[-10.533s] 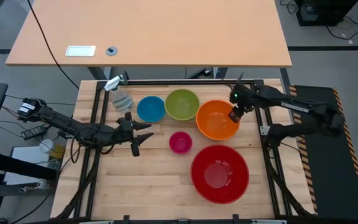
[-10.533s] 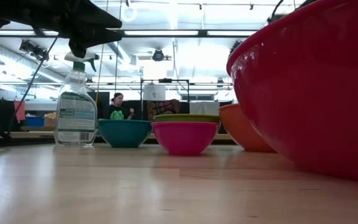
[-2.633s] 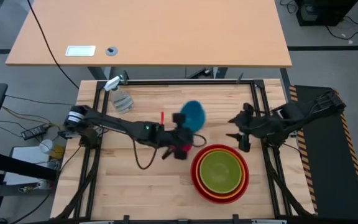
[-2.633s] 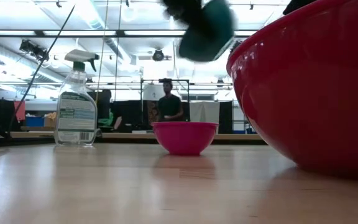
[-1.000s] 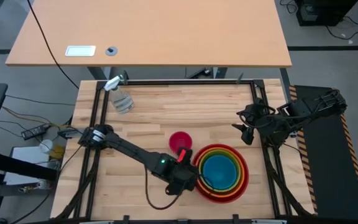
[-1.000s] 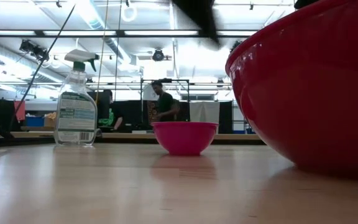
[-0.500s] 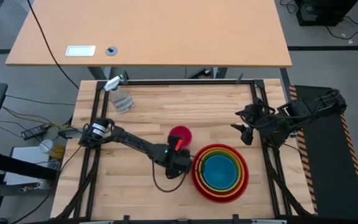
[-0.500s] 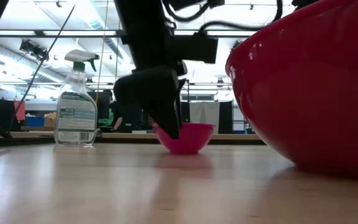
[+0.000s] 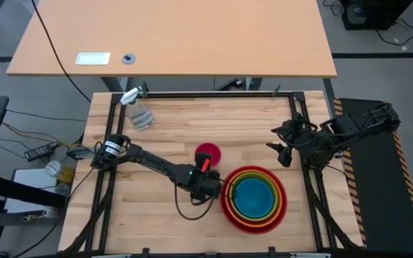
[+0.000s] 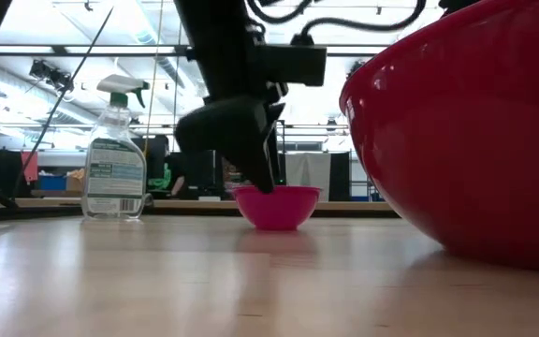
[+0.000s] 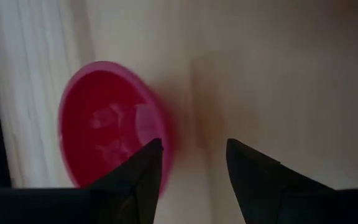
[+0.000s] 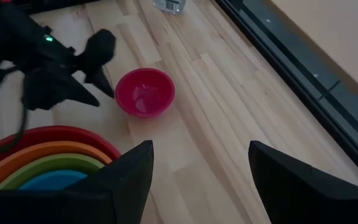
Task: Nest bowls inside each other
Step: Stack the pink bowl on top of the blue bowl
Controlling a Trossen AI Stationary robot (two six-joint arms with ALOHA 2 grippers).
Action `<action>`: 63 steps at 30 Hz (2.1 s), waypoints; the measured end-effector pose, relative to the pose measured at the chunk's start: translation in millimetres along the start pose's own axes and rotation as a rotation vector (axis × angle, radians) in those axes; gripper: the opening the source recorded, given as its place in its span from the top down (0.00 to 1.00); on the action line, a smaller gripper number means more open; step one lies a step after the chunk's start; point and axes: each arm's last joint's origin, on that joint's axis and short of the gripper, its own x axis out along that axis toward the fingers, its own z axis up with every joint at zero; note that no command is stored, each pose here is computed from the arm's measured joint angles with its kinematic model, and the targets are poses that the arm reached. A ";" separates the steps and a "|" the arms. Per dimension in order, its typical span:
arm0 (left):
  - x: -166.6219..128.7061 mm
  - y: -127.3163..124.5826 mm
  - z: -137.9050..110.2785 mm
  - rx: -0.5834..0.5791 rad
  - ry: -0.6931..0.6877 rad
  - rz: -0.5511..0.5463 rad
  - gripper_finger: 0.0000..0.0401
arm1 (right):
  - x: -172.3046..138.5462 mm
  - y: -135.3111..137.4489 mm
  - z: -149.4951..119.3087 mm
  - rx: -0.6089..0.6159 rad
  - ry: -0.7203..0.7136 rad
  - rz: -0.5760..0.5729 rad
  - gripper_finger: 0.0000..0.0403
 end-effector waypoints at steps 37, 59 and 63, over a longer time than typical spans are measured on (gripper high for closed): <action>-69.3 2.3 65.1 0.241 -0.815 -0.024 0.98 | -0.2 0.7 3.7 -0.013 -0.050 -0.020 0.34; -18.1 -16.0 124.0 0.218 -0.505 -0.424 0.98 | -0.3 2.9 6.4 -0.015 -0.066 0.012 0.34; -8.1 -20.4 126.2 0.213 -0.492 -0.409 0.88 | 0.0 3.5 6.5 -0.016 -0.065 0.018 0.34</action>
